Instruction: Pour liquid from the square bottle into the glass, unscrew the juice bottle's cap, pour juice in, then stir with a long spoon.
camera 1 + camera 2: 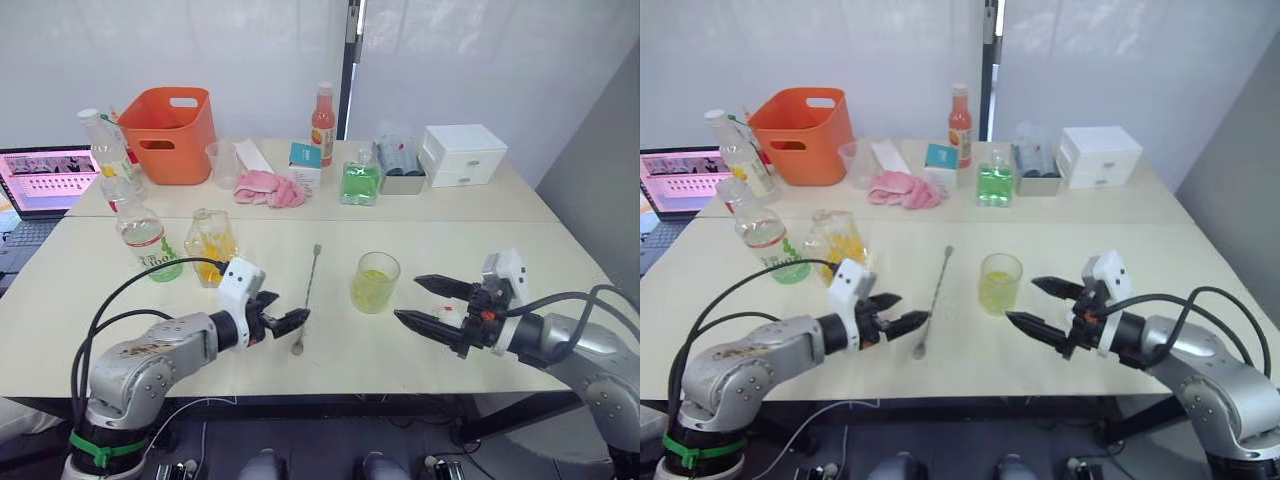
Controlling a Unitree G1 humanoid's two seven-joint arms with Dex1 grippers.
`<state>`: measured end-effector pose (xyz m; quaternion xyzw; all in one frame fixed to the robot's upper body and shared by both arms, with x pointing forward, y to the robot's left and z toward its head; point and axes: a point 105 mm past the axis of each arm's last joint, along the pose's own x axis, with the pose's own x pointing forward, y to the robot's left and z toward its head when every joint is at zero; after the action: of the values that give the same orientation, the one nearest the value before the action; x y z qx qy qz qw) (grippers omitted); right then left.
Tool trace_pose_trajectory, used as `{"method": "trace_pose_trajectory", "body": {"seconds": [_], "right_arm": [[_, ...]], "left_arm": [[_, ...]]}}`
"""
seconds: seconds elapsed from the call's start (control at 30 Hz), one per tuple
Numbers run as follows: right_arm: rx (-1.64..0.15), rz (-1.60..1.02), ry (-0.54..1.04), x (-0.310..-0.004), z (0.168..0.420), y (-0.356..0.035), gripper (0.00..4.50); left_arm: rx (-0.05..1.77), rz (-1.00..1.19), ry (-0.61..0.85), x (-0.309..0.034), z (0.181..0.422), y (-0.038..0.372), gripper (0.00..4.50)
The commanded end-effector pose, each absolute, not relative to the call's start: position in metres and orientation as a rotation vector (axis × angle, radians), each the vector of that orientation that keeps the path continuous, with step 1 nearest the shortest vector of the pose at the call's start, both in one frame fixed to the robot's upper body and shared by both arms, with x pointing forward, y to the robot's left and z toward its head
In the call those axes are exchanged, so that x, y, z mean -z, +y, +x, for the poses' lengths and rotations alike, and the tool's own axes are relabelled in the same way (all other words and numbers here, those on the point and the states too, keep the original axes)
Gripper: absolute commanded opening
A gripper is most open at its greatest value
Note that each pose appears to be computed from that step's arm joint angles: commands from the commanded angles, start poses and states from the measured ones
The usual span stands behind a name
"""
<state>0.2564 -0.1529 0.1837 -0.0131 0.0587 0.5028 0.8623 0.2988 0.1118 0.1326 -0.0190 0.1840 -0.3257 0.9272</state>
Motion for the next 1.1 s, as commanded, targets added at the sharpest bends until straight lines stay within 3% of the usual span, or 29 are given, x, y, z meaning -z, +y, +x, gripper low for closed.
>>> {"method": "trace_pose_trajectory", "body": {"seconds": [0.03, 0.23, 0.5, 0.93, 0.97, 1.1], "right_arm": [[-1.165, -0.053, 0.09, -0.198, 0.249, -0.157, 4.5], [-1.305, -0.066, 0.141, -0.2, 0.238, -0.158, 4.5], [-1.309, -0.068, 0.112, -0.206, 0.243, -0.15, 4.5], [-1.272, -0.069, 0.076, -0.209, 0.243, -0.142, 4.5], [-1.266, -0.067, 0.073, -0.208, 0.243, -0.142, 4.5], [-1.246, -0.064, 0.066, -0.207, 0.244, -0.142, 4.5]], "left_arm": [[0.601, 0.013, 0.359, -0.138, 0.304, 0.106, 4.42], [0.551, 0.058, 0.423, -0.12, 0.309, 0.09, 4.42], [0.514, 0.18, 0.547, -0.087, 0.312, 0.088, 4.42], [0.502, 0.218, 0.561, -0.087, 0.318, 0.112, 0.23], [0.503, 0.221, 0.559, -0.088, 0.32, 0.114, 0.04], [0.49, 0.235, 0.547, -0.091, 0.325, 0.12, 0.04]]}}
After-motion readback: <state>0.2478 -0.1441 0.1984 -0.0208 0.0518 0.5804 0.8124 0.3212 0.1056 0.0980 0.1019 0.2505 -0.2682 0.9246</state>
